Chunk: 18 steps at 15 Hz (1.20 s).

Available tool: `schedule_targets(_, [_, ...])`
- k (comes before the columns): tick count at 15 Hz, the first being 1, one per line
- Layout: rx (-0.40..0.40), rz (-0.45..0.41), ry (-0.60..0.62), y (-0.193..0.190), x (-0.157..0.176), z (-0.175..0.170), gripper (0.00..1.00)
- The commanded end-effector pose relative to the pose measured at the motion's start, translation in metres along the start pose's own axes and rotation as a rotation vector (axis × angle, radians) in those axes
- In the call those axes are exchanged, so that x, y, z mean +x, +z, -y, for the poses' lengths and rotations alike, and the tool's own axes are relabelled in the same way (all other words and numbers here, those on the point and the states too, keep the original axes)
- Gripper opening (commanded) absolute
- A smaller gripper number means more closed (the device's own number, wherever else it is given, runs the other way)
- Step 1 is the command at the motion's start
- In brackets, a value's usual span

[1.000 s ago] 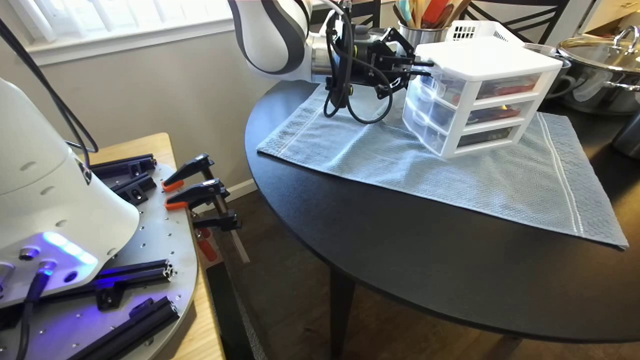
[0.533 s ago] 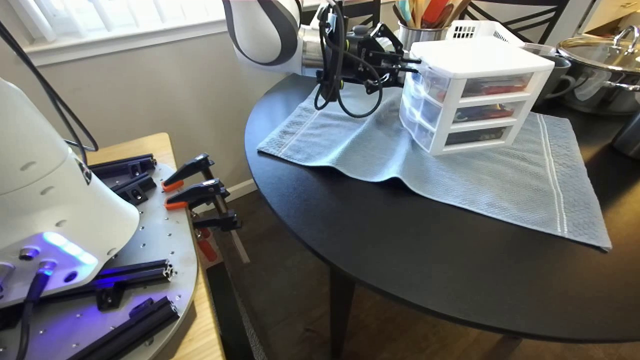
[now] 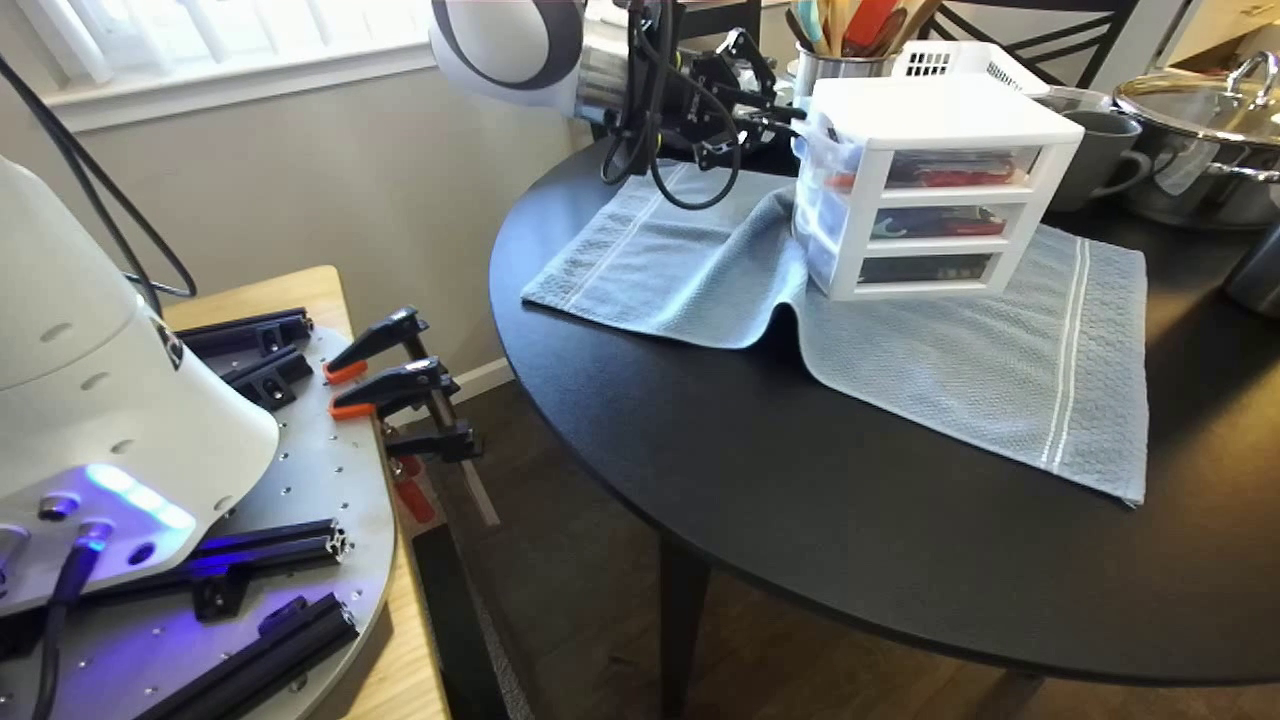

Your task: Open the drawer

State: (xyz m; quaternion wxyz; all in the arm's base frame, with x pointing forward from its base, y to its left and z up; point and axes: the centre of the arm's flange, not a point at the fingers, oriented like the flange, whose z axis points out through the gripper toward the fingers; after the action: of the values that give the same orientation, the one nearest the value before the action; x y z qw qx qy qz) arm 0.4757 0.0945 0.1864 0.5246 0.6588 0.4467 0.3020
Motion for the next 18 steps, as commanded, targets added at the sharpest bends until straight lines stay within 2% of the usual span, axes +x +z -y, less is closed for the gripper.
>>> schedule_targets(1, [0.089,-0.081,-0.056,-0.024,0.006,-0.006,0.03])
schedule_targets(10, [0.302,-0.154,-0.137,-0.061,0.002,-0.021,0.03])
schedule_targets(18, [0.500,-0.210,-0.156,-0.095,0.007,-0.038,0.03])
